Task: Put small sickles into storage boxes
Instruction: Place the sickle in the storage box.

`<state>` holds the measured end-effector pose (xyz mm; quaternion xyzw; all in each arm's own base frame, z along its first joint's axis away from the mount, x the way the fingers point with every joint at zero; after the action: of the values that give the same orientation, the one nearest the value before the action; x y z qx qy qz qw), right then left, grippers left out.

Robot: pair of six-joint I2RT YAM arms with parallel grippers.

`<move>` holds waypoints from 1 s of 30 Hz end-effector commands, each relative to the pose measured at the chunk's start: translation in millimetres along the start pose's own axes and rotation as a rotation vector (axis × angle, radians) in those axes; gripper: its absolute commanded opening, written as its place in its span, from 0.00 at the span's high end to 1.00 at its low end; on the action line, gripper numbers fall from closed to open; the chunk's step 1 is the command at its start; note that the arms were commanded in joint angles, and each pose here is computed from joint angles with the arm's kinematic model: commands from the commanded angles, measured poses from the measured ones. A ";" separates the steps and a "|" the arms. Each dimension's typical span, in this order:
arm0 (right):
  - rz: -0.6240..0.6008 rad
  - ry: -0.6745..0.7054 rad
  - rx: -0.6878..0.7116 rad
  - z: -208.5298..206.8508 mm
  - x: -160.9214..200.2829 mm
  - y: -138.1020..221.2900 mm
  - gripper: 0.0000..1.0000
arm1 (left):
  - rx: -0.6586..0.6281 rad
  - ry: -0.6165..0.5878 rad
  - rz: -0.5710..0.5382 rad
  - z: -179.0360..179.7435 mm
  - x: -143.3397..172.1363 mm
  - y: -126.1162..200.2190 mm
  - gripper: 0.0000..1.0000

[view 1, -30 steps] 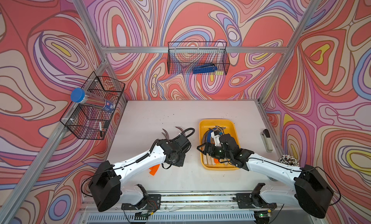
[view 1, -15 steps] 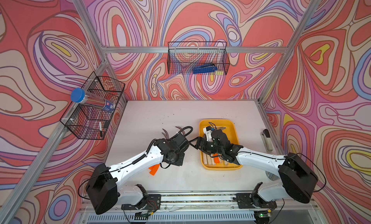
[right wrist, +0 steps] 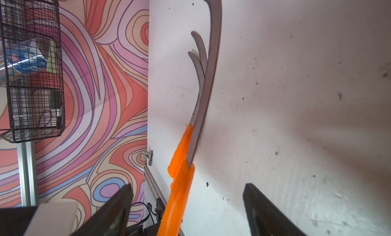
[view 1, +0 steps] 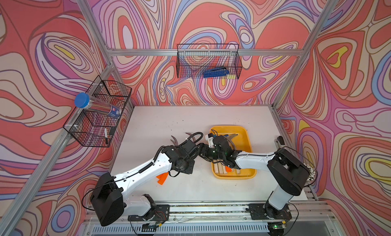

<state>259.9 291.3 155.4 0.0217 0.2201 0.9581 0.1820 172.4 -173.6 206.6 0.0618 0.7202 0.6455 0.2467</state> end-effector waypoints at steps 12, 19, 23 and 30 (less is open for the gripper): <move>0.065 -0.026 -0.126 5.7 7.7 -38.8 0.59 | 0.009 0.001 -0.027 1.3 -2.3 11.8 0.75; 0.071 -0.031 -0.128 0.6 8.9 -42.0 0.89 | -0.027 -0.003 -0.028 5.2 1.2 11.6 0.50; 0.076 -0.010 -0.114 2.8 9.2 -39.1 0.96 | -0.045 -0.010 -0.013 7.2 4.8 9.5 0.26; 0.076 0.068 -0.084 14.0 4.1 -24.9 1.00 | -0.047 -0.006 -0.018 8.6 7.2 10.4 0.02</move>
<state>264.9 324.1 139.5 0.0241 0.1821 0.9722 0.1449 171.2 -169.4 211.5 0.0548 0.7135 0.6494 0.2573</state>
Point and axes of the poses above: each gripper's point midway between its finger pads, its own y axis back along the fingers, its own z axis along the line the jaws close on, x = y × z, the point moved 10 cm from there along y, back along the fingers, and after that the axes turned 13 degrees about -y, right-handed, at the moved point
